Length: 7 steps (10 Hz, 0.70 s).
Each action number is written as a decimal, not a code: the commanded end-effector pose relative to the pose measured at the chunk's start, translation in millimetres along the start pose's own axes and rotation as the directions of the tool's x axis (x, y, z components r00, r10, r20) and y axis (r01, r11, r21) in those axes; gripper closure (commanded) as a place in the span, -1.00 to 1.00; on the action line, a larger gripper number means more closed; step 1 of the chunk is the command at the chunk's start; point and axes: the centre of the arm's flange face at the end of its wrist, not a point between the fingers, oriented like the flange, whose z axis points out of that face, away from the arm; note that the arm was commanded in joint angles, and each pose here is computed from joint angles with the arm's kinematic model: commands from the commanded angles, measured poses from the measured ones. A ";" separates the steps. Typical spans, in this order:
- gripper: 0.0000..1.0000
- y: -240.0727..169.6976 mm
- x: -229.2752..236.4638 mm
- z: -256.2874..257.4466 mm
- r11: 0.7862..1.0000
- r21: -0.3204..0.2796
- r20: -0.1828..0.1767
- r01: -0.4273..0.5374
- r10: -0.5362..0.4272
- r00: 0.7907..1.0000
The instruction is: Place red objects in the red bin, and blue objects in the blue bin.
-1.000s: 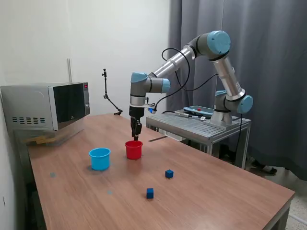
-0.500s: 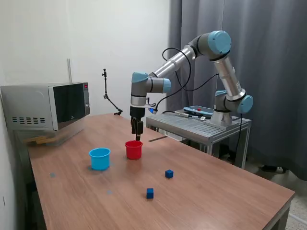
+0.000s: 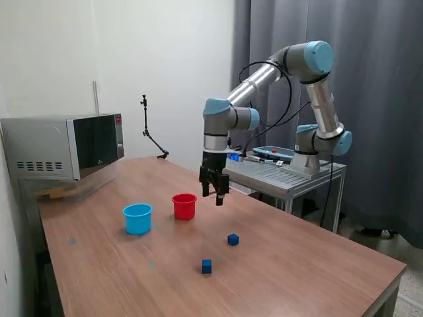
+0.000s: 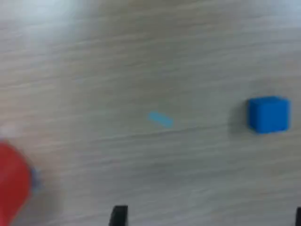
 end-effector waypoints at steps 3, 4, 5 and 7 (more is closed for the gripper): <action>-1.00 -23.3 67.3 37.1 0.998 0.058 -0.004 -0.005 0.005 1.000; -1.00 -31.3 68.2 48.5 0.997 0.082 0.004 -0.007 0.007 1.000; -1.00 -40.5 75.3 54.4 0.996 0.094 0.006 0.004 -0.004 1.000; -1.00 -55.7 74.2 66.2 0.993 0.114 0.010 0.006 -0.007 1.000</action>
